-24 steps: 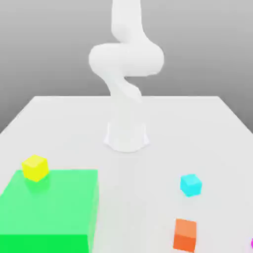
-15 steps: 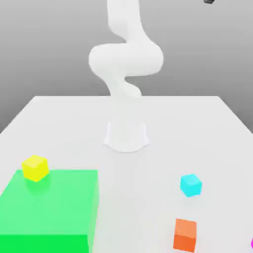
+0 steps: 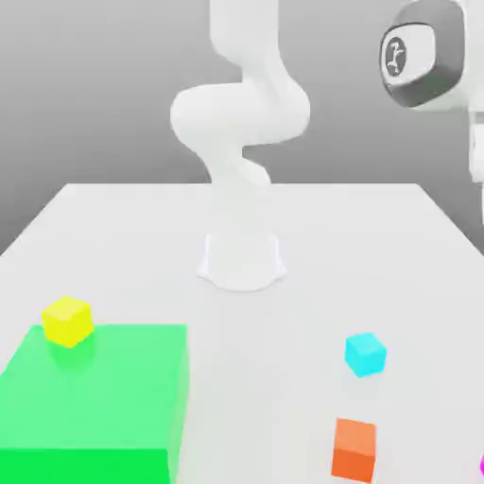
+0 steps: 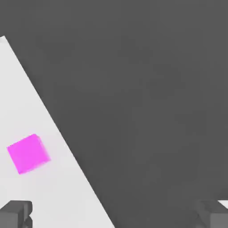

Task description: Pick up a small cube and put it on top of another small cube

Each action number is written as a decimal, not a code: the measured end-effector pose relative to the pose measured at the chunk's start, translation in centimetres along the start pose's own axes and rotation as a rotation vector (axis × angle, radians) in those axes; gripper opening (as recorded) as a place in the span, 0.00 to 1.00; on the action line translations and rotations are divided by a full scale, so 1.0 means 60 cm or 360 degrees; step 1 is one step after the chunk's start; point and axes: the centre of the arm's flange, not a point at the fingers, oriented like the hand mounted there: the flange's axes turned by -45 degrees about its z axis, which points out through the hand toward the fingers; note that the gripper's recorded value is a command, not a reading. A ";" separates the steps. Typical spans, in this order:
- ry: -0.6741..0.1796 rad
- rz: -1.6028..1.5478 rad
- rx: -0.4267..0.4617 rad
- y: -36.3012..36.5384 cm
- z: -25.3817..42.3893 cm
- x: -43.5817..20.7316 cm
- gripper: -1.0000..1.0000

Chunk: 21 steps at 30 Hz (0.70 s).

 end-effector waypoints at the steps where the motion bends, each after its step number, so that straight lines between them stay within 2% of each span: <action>1: -0.0025 -0.0066 0.0026 -0.011 0.030 0.008 0.50; 8: -0.0187 -0.0541 0.0216 -0.120 0.236 0.046 0.50; 12: -0.0206 -0.0600 0.0240 -0.145 0.343 0.036 0.50; 13: -0.0206 -0.0602 0.0241 -0.148 0.359 0.033 0.00; 21: -0.0208 -0.0603 0.0243 -0.145 0.340 0.037 0.00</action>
